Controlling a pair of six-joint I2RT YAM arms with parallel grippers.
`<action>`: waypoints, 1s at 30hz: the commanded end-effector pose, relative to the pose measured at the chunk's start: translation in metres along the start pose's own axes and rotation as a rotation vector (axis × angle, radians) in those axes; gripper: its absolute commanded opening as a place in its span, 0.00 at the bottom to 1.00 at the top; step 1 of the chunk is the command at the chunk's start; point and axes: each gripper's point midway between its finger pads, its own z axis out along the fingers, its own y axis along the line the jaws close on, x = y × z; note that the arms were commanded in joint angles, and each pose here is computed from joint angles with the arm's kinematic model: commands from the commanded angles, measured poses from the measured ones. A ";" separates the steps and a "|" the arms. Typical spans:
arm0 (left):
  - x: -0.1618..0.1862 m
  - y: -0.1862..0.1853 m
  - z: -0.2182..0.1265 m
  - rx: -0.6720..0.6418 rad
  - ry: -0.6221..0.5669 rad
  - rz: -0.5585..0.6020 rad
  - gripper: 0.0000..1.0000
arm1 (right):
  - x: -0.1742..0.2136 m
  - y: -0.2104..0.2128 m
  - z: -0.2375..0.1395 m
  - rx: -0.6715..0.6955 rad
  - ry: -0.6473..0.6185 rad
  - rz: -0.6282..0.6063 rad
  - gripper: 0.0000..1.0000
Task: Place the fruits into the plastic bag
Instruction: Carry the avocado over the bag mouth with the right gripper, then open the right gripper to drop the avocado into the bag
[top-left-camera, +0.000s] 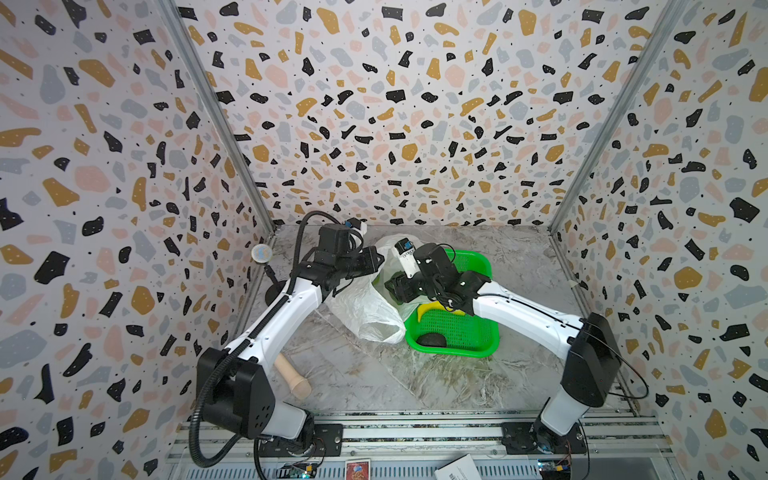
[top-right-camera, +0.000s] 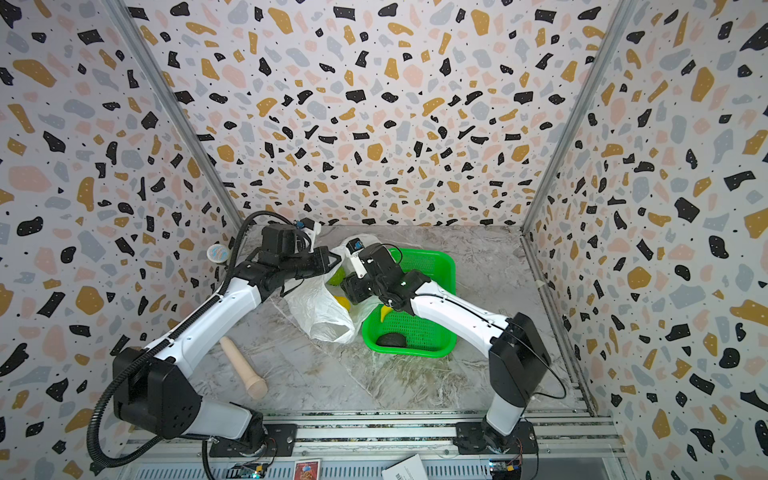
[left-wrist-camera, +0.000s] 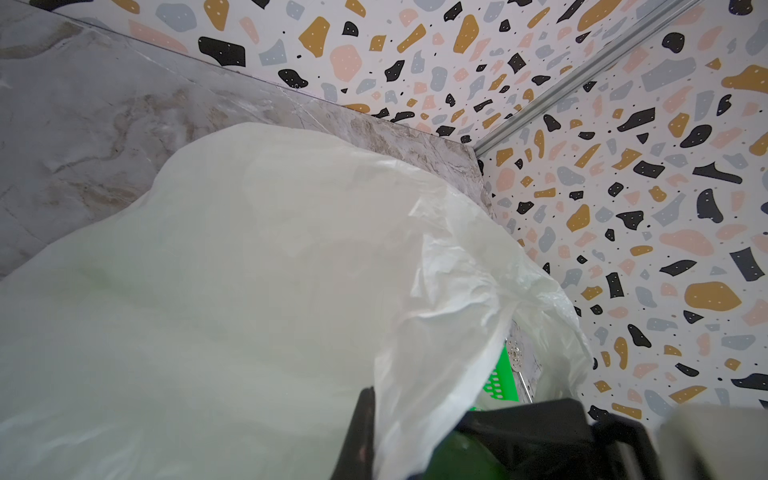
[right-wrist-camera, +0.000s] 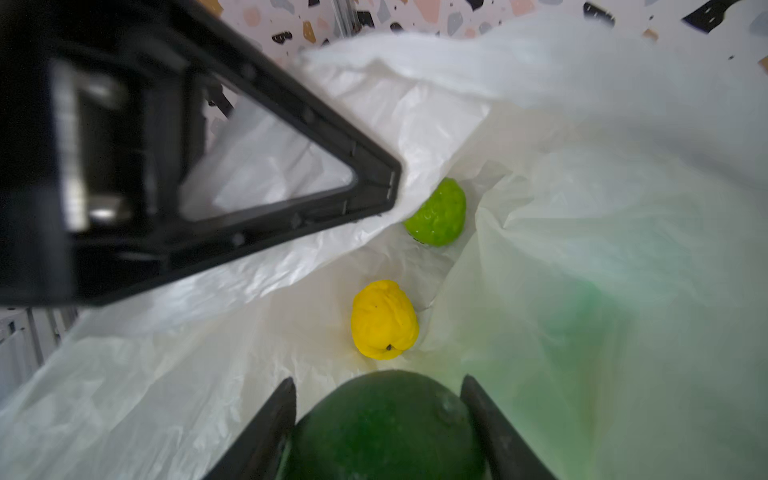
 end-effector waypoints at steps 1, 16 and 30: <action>-0.005 -0.001 -0.005 0.004 -0.026 0.020 0.00 | -0.020 -0.008 0.001 0.021 -0.026 0.000 0.58; -0.003 0.001 -0.004 0.003 -0.025 0.017 0.00 | -0.038 -0.016 -0.023 -0.098 -0.151 0.104 0.81; -0.002 0.002 0.000 0.005 -0.019 0.017 0.00 | 0.004 -0.098 -0.150 0.233 -0.326 0.222 0.85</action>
